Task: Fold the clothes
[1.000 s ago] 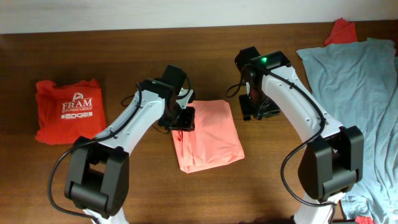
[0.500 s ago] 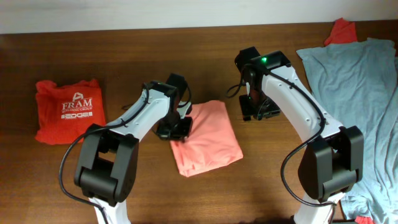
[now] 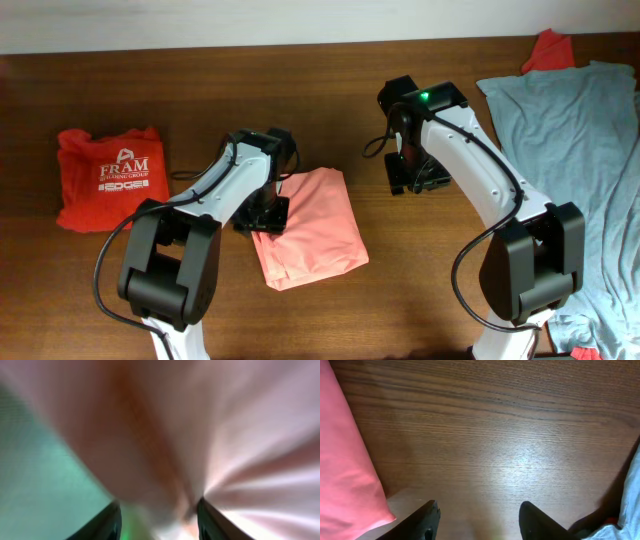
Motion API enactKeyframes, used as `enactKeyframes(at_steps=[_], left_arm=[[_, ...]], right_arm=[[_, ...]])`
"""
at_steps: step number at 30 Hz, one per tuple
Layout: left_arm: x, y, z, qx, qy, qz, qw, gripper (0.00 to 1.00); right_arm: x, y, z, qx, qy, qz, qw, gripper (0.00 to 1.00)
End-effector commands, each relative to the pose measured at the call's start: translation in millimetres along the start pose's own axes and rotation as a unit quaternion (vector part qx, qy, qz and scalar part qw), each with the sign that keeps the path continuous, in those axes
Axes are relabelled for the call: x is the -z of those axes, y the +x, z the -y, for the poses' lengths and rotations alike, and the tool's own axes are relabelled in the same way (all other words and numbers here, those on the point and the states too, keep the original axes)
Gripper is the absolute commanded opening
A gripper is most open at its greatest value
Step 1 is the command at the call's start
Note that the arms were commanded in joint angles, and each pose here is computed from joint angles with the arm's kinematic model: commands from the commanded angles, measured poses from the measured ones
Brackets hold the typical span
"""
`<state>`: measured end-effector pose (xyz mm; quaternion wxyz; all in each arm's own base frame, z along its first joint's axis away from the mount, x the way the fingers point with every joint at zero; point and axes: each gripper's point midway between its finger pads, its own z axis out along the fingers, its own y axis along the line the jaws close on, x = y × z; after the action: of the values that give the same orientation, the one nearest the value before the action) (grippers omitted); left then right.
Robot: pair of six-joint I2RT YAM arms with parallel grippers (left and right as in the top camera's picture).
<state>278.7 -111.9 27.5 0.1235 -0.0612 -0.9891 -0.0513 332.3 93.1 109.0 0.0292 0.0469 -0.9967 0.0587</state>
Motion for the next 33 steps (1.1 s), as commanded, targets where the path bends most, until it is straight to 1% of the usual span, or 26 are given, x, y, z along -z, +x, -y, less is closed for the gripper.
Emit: enactKeyframes(at_steps=[1, 4, 6, 8, 11, 12, 13, 14, 15, 16, 17, 19, 21, 24, 28, 29, 31, 33], left_arm=[[-0.8, 7.4, -17.6, 0.001, -0.049, -0.011, 0.999, 0.48], [1.5, 8.8, -17.7, 0.001, -0.048, -0.012, 0.999, 0.41], [15.4, 5.3, -16.9, 0.0, -0.043, 0.007, 0.999, 0.4], [37.0, -1.5, -15.9, -0.006, -0.033, 0.043, 0.999, 0.4], [80.5, -17.0, -10.4, -0.04, -0.009, 0.125, 0.991, 0.41], [109.6, -28.5, -1.6, -0.082, 0.017, 0.185, 0.979, 0.56], [122.6, -34.4, 4.2, -0.115, 0.033, 0.214, 0.969, 0.66], [130.8, -39.7, 7.1, -0.137, 0.043, 0.235, 0.961, 0.72], [135.9, -45.0, 8.4, -0.152, 0.051, 0.25, 0.955, 0.75], [139.0, -58.3, 3.7, -0.147, 0.065, 0.269, 0.95, 0.76], [136.8, -65.9, 0.5, -0.141, 0.074, 0.273, 0.949, 0.76], [129.1, -79.5, 0.4, -0.154, 0.106, 0.274, 0.943, 0.76], [109.1, -95.7, 3.0, -0.177, 0.157, 0.263, 0.935, 0.76], [80.3, -105.8, 2.5, -0.192, 0.18, 0.236, 0.935, 0.76], [44.0, -109.6, 8.5, -0.214, 0.193, 0.197, 0.937, 0.77], [36.0, -108.7, 12.9, -0.219, 0.206, 0.186, 0.935, 0.77], [22.2, -105.9, 17.9, -0.218, 0.223, 0.164, 0.936, 0.78], [4.4, -98.4, 18.4, -0.213, 0.228, 0.128, 0.941, 0.77]], right_arm=[[9.8, -2.8, 3.7, -0.003, 0.005, 0.016, 1.0, 0.56], [9.8, -2.6, 3.7, -0.003, 0.005, 0.016, 1.0, 0.56], [9.7, -2.4, 3.7, 0.0, 0.005, 0.015, 1.0, 0.56], [9.7, -2.4, 3.7, 0.003, 0.005, 0.015, 1.0, 0.56], [9.7, -2.3, 3.7, 0.005, 0.005, 0.015, 1.0, 0.56], [9.7, -2.3, 3.7, 0.005, 0.005, 0.015, 1.0, 0.57], [9.7, -2.4, 3.7, 0.005, 0.005, 0.015, 1.0, 0.57], [9.7, -2.4, 3.7, 0.005, 0.005, 0.015, 1.0, 0.57], [9.6, -2.0, 3.8, 0.005, 0.005, 0.015, 1.0, 0.57], [9.6, -1.3, 4.0, 0.005, 0.005, 0.013, 1.0, 0.57], [9.6, -0.9, 4.1, 0.005, 0.006, 0.012, 1.0, 0.57], [9.6, 0.3, 4.3, 0.005, 0.006, 0.01, 1.0, 0.57], [9.6, 0.9, 4.5, 0.006, 0.006, 0.009, 1.0, 0.57], [9.6, 0.9, 4.5, 0.006, 0.006, 0.009, 1.0, 0.57], [9.6, 0.9, 4.5, 0.006, 0.006, 0.009, 1.0, 0.57], [9.6, 0.9, 4.5, 0.006, 0.006, 0.009, 1.0, 0.57], [9.6, 0.9, 4.5, 0.006, 0.006, 0.009, 1.0, 0.57], [9.6, 0.9, 4.5, 0.006, 0.006, 0.009, 1.0, 0.57]])
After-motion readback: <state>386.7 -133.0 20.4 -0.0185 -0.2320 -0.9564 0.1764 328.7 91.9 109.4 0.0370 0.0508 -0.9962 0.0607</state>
